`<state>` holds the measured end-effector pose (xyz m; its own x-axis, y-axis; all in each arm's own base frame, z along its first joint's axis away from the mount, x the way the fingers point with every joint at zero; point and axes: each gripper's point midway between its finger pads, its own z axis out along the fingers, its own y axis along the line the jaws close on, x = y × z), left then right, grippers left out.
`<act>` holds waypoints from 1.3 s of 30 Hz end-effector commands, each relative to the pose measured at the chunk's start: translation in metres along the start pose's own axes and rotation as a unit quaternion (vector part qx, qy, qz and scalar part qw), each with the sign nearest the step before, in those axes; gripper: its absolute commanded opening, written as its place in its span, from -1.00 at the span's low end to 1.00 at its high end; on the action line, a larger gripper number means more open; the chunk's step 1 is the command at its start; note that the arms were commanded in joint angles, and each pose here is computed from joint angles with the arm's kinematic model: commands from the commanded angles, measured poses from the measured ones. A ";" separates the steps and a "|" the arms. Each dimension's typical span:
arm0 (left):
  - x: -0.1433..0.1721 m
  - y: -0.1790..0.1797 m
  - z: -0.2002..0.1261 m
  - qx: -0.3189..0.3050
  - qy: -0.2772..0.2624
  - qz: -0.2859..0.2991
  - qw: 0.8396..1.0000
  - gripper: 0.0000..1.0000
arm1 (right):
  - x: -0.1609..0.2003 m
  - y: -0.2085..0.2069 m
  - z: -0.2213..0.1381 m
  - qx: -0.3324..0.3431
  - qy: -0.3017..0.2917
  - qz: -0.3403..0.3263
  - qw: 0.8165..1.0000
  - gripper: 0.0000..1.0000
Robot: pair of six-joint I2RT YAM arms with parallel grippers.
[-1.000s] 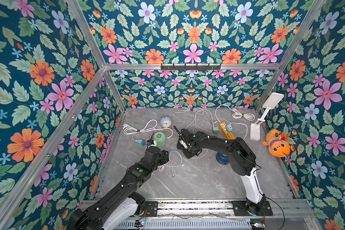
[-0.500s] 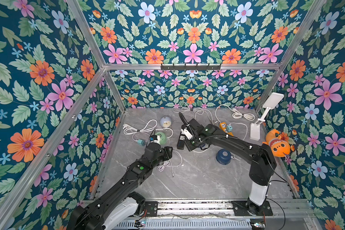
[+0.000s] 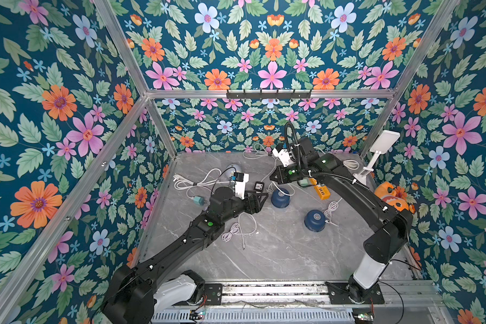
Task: Charge the cordless meat grinders
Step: Pick up the charging cable from the center of the board.
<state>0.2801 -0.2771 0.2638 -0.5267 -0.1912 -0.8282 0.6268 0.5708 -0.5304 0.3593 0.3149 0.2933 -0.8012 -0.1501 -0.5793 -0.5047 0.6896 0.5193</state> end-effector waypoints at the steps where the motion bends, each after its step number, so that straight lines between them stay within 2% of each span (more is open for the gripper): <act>1: -0.021 -0.029 0.004 0.058 -0.042 0.057 0.996 0.51 | -0.013 0.032 -0.012 -0.095 -0.008 0.035 0.995 -1.00; 6: -0.030 -0.037 0.012 0.082 -0.063 0.056 0.993 0.50 | -0.024 0.046 -0.020 -0.154 -0.029 0.065 0.986 -1.00; 12: -0.037 -0.035 0.024 0.082 -0.082 0.052 0.992 0.34 | -0.031 0.054 -0.022 -0.203 -0.044 0.095 0.974 -1.00; 17: -0.036 -0.040 0.038 0.092 -0.075 0.053 0.992 0.00 | -0.035 0.054 -0.025 -0.211 -0.051 0.104 0.971 -1.00; 21: -0.035 -0.041 0.039 0.093 -0.075 0.052 0.991 -0.12 | -0.035 0.051 -0.029 -0.210 -0.055 0.107 0.970 -1.00; 25: -0.032 -0.040 0.039 0.095 -0.071 0.051 0.992 -0.36 | -0.033 0.046 -0.027 -0.210 -0.054 0.113 0.970 -1.00; 27: -0.031 -0.041 0.039 0.097 -0.070 0.051 0.992 -0.40 | -0.032 0.042 -0.027 -0.208 -0.054 0.118 0.970 -1.00; 28: -0.031 -0.042 0.038 0.098 -0.069 0.051 0.991 -0.43 | -0.034 0.049 -0.040 -0.213 -0.065 0.109 0.969 -1.00; 30: -0.030 -0.041 0.037 0.098 -0.069 0.050 0.992 -0.50 | -0.033 0.048 -0.042 -0.212 -0.066 0.110 0.969 -1.00; 33: -0.029 -0.042 0.037 0.099 -0.066 0.050 0.992 -0.75 | -0.033 0.046 -0.043 -0.211 -0.068 0.110 0.969 -1.00; 35: -0.029 -0.042 0.038 0.099 -0.063 0.049 0.992 -1.00 | -0.033 0.046 -0.045 -0.212 -0.068 0.108 0.969 -1.00; 36: -0.028 -0.041 0.038 0.099 -0.061 0.049 0.992 -1.00 | -0.033 0.047 -0.046 -0.212 -0.067 0.107 0.969 -1.00; 37: -0.027 -0.041 0.039 0.097 -0.060 0.049 0.992 -1.00 | -0.032 0.048 -0.048 -0.213 -0.067 0.104 0.969 -0.94; 38: -0.027 -0.040 0.039 0.096 -0.058 0.049 0.992 -1.00 | -0.031 0.047 -0.049 -0.211 -0.067 0.103 0.970 -0.62; 39: -0.026 -0.040 0.039 0.094 -0.057 0.051 0.993 -1.00 | -0.030 0.046 -0.050 -0.209 -0.068 0.101 0.970 -0.39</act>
<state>0.2909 -0.3263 0.2932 -0.4148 -0.2295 -0.8805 0.7649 0.4362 -0.4740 0.3487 0.3180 0.3599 -0.8738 0.0807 -0.4796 -0.4247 0.3538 0.8333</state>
